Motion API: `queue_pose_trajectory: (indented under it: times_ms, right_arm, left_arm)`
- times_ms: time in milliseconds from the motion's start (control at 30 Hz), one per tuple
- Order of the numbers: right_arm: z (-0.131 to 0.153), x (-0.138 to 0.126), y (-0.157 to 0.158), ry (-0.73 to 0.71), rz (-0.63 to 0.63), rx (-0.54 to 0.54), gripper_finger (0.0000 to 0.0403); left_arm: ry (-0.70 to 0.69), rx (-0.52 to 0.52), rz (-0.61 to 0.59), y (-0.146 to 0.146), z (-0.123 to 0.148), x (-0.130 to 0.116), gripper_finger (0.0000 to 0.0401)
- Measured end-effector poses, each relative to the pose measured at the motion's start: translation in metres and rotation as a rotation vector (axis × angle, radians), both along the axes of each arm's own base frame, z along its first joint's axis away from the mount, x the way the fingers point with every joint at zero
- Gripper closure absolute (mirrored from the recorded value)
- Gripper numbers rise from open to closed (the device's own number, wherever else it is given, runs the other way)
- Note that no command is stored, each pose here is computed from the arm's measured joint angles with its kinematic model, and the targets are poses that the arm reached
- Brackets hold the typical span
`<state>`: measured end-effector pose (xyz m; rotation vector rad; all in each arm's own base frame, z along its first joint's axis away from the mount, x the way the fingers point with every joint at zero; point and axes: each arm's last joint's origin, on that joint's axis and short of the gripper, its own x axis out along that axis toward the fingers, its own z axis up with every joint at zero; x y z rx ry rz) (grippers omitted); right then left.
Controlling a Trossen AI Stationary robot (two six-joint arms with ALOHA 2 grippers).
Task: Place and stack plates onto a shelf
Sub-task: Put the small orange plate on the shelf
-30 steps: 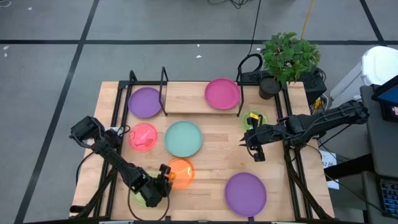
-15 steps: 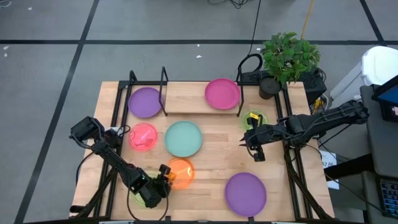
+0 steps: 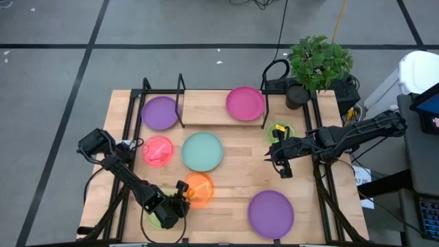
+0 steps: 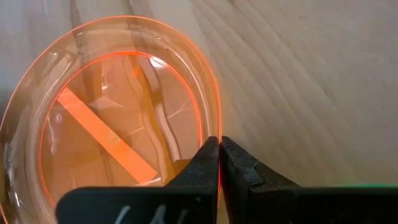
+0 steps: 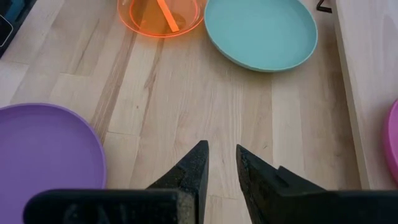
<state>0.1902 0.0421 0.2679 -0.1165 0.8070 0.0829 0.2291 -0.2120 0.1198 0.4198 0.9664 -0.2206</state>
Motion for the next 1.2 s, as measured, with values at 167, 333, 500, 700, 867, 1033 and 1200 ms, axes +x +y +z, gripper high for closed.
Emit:
queue_pose_trajectory:
  times_ms: [167, 333, 500, 700, 867, 1033, 1200]
  right_arm:
    - [0.0, 0.0, 0.0, 0.0, 0.0, 0.0, 0.0335]
    - [0.0, 0.0, 0.0, 0.0, 0.003, -0.003, 0.0335]
    - [0.0, 0.0, 0.0, 0.0, 0.003, -0.003, 0.0335]
    - [0.0, 0.0, 0.0, 0.001, -0.001, 0.002, 0.0335]
    - [-0.001, 0.0, 0.0, 0.008, -0.005, 0.008, 0.0335]
    - [-0.001, 0.0, 0.0, 0.008, -0.005, 0.008, 0.0335]
    - [-0.001, 0.0, 0.0, 0.009, -0.008, 0.011, 0.0335]
  left_arm:
    - [-0.018, -0.017, 0.0, -0.001, 0.001, 0.001, 0.0394]
    - [-0.039, -0.04, 0.0, -0.004, 0.007, 0.004, 0.0394]
    - [-0.059, -0.05, -0.033, -0.015, 0.026, 0.014, 0.0395]
    - [-0.085, -0.006, -0.102, -0.027, 0.056, 0.026, 0.0395]
    - [-0.12, 0.077, -0.083, -0.025, 0.08, 0.04, 0.0395]
    - [-0.122, 0.17, -0.083, -0.013, 0.1, 0.055, 0.0395]
    - [-0.088, 0.24, -0.066, 0.006, 0.117, 0.07, 0.0396]
